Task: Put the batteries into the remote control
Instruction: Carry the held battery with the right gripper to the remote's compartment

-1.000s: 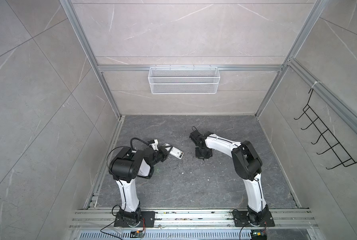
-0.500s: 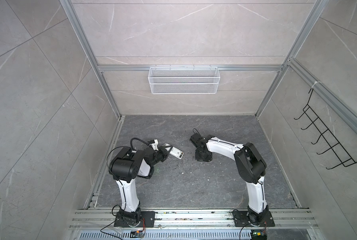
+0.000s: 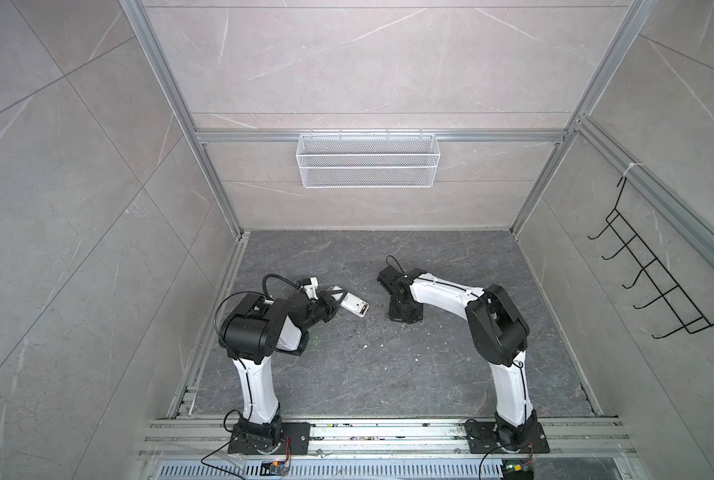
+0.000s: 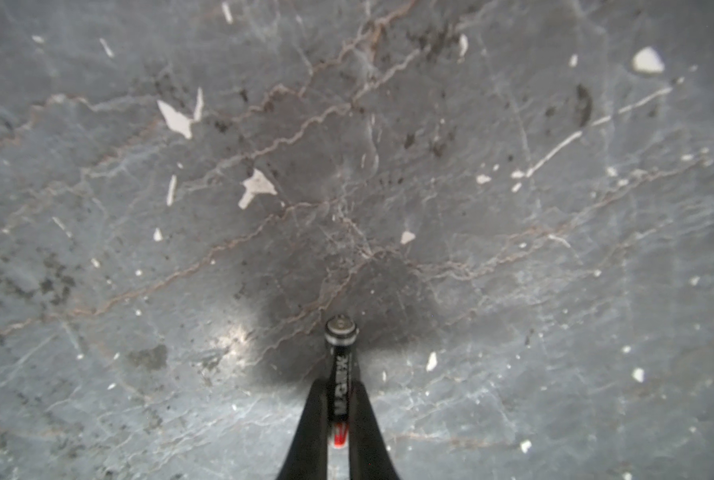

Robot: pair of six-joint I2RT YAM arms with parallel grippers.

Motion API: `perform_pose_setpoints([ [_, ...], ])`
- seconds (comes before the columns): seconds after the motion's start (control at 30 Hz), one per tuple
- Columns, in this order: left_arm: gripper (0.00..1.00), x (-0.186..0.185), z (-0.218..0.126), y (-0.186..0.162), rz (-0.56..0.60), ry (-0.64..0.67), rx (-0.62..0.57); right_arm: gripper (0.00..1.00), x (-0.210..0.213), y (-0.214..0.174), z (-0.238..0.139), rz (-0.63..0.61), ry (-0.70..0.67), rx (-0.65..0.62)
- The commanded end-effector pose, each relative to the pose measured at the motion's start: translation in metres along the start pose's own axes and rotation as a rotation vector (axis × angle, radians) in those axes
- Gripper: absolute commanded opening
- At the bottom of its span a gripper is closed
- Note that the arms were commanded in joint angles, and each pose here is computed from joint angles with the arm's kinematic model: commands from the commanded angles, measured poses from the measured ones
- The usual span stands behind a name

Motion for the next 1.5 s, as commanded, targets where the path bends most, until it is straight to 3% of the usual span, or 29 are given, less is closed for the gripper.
perform_pose_setpoints([
  [0.0, 0.0, -0.02, 0.006, -0.002, 0.071, -0.092, 0.029, 0.0, 0.002, -0.015, 0.007, 0.071, 0.01, 0.086],
  [0.17, 0.0, -0.021, -0.001, -0.013, 0.084, -0.084, 0.04, 0.0, 0.002, -0.015, -0.008, 0.179, 0.175, 0.028],
  [0.37, 0.0, -0.005, 0.022, -0.019, -0.029, -0.094, 0.244, 0.0, 0.002, -0.022, -0.016, 0.274, 0.312, 0.051],
  [0.7, 0.0, -0.018, 0.042, -0.026, 0.097, -0.141, 0.237, 0.0, -0.016, -0.043, -0.054, 0.403, 0.503, -0.001],
  [1.0, 0.0, -0.029, 0.058, -0.035, 0.088, -0.177, 0.291, 0.0, 0.007, -0.036, -0.085, 0.392, 0.686, 0.014],
  [1.47, 0.0, -0.042, 0.058, -0.039, 0.133, -0.205, 0.279, 0.0, 0.007, -0.028, -0.094, 0.432, 0.717, 0.004],
])
Point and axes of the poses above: each gripper's point midway between its finger pads, its own z axis out along the fingers, its own x axis along the line the jaws close on, y = z × x, the point moved 9 cm from there along -z, back along the fingers, and after that the axes turned 4 degrees about -z, right-handed, at the moved point
